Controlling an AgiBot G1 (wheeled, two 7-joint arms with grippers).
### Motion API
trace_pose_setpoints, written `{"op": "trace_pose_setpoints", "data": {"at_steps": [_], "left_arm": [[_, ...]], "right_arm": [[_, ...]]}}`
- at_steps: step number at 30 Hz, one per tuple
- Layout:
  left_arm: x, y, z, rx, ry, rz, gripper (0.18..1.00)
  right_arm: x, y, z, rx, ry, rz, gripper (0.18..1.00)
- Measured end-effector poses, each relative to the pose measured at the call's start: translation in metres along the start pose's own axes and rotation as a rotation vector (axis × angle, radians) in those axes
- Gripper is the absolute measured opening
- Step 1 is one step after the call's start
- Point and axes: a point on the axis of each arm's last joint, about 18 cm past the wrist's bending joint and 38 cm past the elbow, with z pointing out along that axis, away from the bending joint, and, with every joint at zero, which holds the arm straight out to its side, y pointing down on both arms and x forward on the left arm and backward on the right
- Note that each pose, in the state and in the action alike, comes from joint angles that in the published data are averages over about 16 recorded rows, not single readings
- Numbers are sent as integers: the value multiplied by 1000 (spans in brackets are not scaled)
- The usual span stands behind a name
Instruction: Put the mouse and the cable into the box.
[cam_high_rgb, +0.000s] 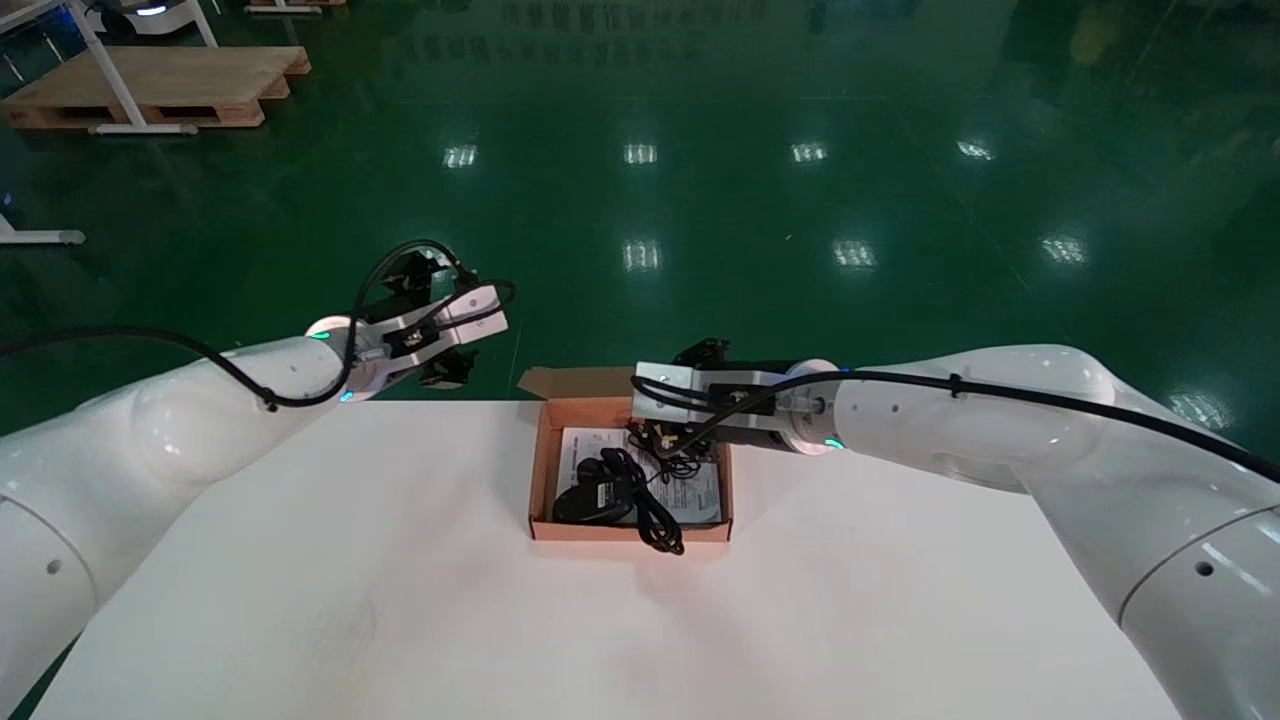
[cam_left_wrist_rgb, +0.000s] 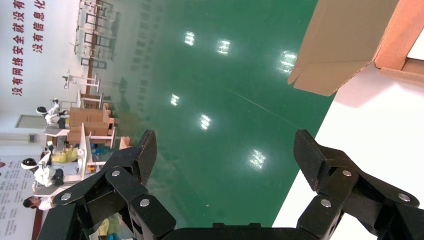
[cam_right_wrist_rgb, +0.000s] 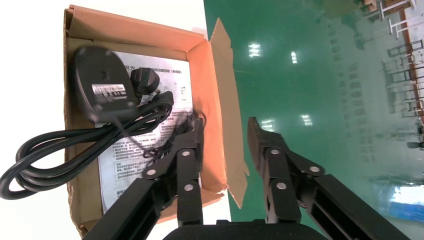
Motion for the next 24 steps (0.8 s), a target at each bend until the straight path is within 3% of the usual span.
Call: {"op": "trace_pose_setpoints", "data": {"at_steps": [7, 24], "left_arm": [[22, 7, -4, 36, 83, -110, 1001], [77, 16, -53, 261, 382, -528, 1001]], "right_arm": [[-12, 5, -9, 58, -21, 97, 473], [-48, 22, -69, 306, -93, 442, 837]]}}
